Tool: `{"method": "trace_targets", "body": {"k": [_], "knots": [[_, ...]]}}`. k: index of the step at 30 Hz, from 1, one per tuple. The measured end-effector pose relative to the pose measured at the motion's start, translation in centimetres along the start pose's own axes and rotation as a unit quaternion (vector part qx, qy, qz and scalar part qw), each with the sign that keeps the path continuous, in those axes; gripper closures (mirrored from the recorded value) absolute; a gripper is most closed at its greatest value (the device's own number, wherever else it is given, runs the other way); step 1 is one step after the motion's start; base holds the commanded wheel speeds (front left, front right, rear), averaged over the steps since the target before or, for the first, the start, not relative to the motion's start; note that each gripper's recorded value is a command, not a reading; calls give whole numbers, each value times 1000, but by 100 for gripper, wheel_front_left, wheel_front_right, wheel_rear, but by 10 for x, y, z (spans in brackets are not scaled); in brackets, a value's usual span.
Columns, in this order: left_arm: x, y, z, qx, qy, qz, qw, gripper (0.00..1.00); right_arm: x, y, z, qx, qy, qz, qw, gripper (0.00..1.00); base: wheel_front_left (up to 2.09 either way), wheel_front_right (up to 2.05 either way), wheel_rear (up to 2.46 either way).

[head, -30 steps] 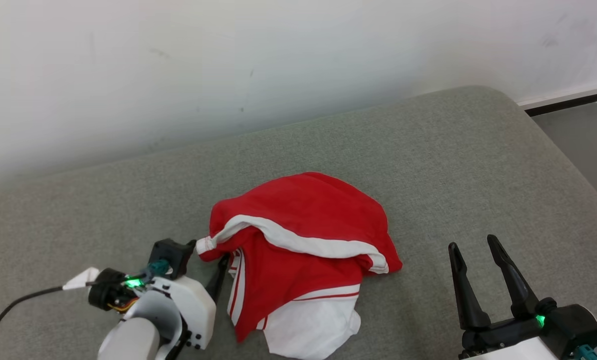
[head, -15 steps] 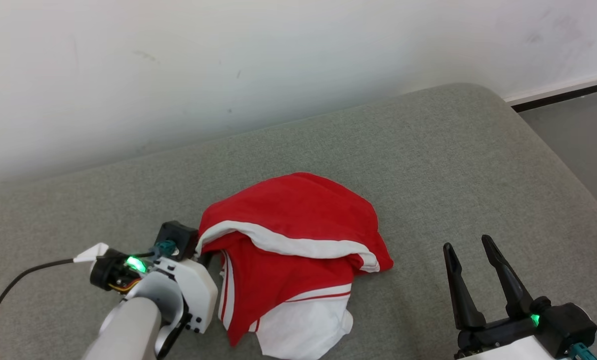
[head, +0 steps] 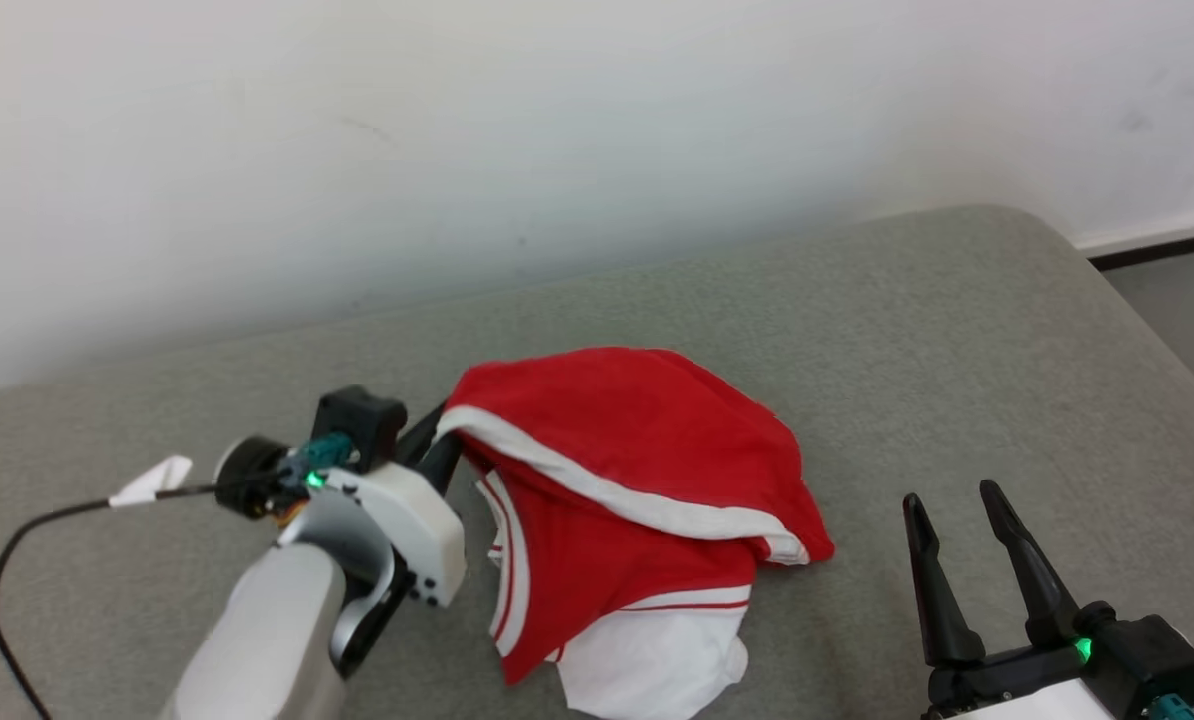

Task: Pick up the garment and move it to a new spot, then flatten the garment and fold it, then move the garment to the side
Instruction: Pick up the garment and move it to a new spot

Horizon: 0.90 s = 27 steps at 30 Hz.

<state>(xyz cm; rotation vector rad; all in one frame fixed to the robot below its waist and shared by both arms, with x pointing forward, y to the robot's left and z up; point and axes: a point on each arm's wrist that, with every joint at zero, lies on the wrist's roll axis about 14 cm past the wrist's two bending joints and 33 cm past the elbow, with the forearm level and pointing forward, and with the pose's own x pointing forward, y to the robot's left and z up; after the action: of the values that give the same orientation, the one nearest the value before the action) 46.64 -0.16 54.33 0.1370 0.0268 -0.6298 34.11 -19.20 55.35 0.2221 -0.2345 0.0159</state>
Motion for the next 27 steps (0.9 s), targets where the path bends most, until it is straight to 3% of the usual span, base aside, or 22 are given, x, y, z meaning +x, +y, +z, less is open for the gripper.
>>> {"method": "trace_targets", "body": {"k": [9,14,21,27], "knots": [[-25,45,91,-20,-100,46,994,100,15,34,-7,19,4,53,998,0,0,0,0],[-55,90,131,3,-133,97,986,100,24,60,-12,35,8,91,995,0,0,0,0],[-120,176,166,-19,-161,213,964,100,33,97,-24,54,25,144,988,0,0,0,0],[-180,243,162,-23,-137,314,939,100,40,131,-34,68,38,191,979,0,0,0,0]]}}
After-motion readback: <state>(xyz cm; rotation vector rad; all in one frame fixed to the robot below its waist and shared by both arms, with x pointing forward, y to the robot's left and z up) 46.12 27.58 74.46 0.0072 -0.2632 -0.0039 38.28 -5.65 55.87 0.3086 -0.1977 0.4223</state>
